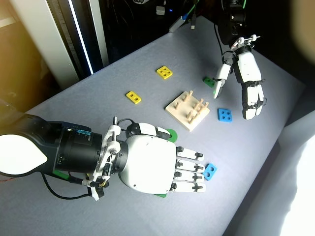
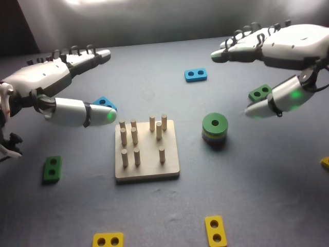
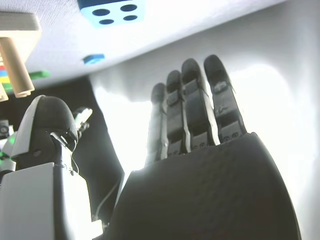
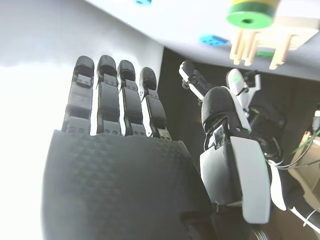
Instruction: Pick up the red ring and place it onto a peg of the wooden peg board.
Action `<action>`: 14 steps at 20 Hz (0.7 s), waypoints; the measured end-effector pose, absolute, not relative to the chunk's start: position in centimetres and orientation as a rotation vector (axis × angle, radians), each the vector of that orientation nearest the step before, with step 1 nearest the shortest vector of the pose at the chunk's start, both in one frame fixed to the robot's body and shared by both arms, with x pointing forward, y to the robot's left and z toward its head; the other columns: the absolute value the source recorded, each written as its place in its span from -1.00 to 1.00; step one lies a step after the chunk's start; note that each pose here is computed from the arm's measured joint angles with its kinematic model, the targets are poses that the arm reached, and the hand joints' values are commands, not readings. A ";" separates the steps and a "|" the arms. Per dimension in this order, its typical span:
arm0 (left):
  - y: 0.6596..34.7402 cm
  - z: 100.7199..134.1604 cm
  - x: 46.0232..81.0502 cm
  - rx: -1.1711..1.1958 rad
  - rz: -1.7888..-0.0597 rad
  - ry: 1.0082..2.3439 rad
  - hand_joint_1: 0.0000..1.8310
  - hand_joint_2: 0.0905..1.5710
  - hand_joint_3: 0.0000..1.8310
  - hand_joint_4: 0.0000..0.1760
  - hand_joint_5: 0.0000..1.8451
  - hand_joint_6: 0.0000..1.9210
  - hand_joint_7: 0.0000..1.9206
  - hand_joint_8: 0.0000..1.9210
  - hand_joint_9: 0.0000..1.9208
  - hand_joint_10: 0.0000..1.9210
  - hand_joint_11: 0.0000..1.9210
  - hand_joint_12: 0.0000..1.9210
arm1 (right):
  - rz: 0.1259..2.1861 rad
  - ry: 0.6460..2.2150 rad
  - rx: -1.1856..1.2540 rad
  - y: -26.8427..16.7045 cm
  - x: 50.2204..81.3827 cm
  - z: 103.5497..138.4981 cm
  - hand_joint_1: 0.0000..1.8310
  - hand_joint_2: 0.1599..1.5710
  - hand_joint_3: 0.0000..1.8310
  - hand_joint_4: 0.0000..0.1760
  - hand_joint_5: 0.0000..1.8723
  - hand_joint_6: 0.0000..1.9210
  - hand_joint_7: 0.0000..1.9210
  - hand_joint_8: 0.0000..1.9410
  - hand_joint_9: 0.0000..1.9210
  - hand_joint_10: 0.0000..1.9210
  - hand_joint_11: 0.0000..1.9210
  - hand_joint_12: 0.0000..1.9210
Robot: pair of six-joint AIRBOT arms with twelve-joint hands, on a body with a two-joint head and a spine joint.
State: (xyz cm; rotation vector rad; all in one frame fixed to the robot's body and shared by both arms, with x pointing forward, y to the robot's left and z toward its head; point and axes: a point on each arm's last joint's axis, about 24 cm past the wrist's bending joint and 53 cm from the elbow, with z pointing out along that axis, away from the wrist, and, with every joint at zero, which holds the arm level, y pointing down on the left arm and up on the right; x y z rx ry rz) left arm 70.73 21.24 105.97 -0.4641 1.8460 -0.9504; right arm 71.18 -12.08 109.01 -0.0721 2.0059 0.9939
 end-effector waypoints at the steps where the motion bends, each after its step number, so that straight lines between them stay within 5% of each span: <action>1: 21.2 106.0 70.8 -0.466 -0.951 1.845 -0.57 0.14 -0.99 0.98 -1.00 -1.00 -1.00 -1.00 -1.00 -1.00 -1.00 -1.00 | 0.999 2.011 -0.085 -11.6 71.0 108.8 -0.19 0.06 -0.96 -0.79 -0.90 -0.99 -0.98 -1.00 -1.00 -1.00 -1.00 -1.00; 6: 21.2 106.0 70.8 -0.462 -0.950 1.846 -0.61 0.14 -0.99 0.94 -1.00 -1.00 -1.00 -1.00 -1.00 -1.00 -1.00 -1.00 | 0.995 2.022 -0.087 -11.7 70.8 108.4 -0.19 0.10 -0.97 -0.99 -0.89 -0.99 -0.95 -0.99 -1.00 -1.00 -1.00 -1.00; 7: 21.1 106.1 70.8 -0.462 -0.953 1.843 -0.62 0.15 -0.99 0.83 -1.00 -1.00 -1.00 -1.00 -1.00 -1.00 -1.00 -1.00 | 0.998 2.025 -0.084 -11.7 70.8 108.3 -0.20 0.11 -0.97 -0.74 -0.87 -0.98 -0.95 -0.99 -1.00 -1.00 -1.00 -1.00; 10: 21.2 106.3 71.0 -0.462 -0.951 1.838 -0.63 0.18 -0.99 0.93 -1.00 -1.00 -1.00 -1.00 -1.00 -1.00 -1.00 -1.00 | 0.997 2.040 -0.105 -11.5 70.5 108.0 -0.19 0.10 -0.99 -0.58 -0.82 -0.98 -0.90 -0.99 -0.97 -0.99 -1.00 -1.00; 11: 21.2 106.3 71.0 -0.462 -0.951 1.838 -0.61 0.20 -0.98 0.77 -1.00 -1.00 -1.00 -1.00 -1.00 -1.00 -1.00 -1.00 | 1.001 2.046 -0.110 -11.2 70.3 107.8 -0.17 0.11 -0.99 -0.63 -0.77 -0.97 -0.86 -0.98 -0.92 -0.97 -0.94 -0.97; 12: 21.2 106.3 71.0 -0.462 -0.951 1.839 -0.61 0.19 -0.99 0.84 -1.00 -1.00 -1.00 -1.00 -1.00 -1.00 -1.00 -1.00 | 1.005 2.053 -0.120 -10.9 70.1 107.6 -0.16 0.11 -1.00 -0.52 -0.73 -0.98 -0.81 -0.99 -0.86 -0.99 -0.99 -0.62; 14: 21.0 106.3 71.1 -0.459 -0.955 1.837 -0.62 0.21 -0.98 0.74 -1.00 -1.00 -1.00 -1.00 -1.00 -1.00 -1.00 -1.00 | 1.018 2.063 -0.140 -9.9 69.7 107.2 -0.15 0.10 -1.00 -0.39 -0.70 -0.98 -0.79 -1.00 -0.84 -0.99 -1.00 -0.39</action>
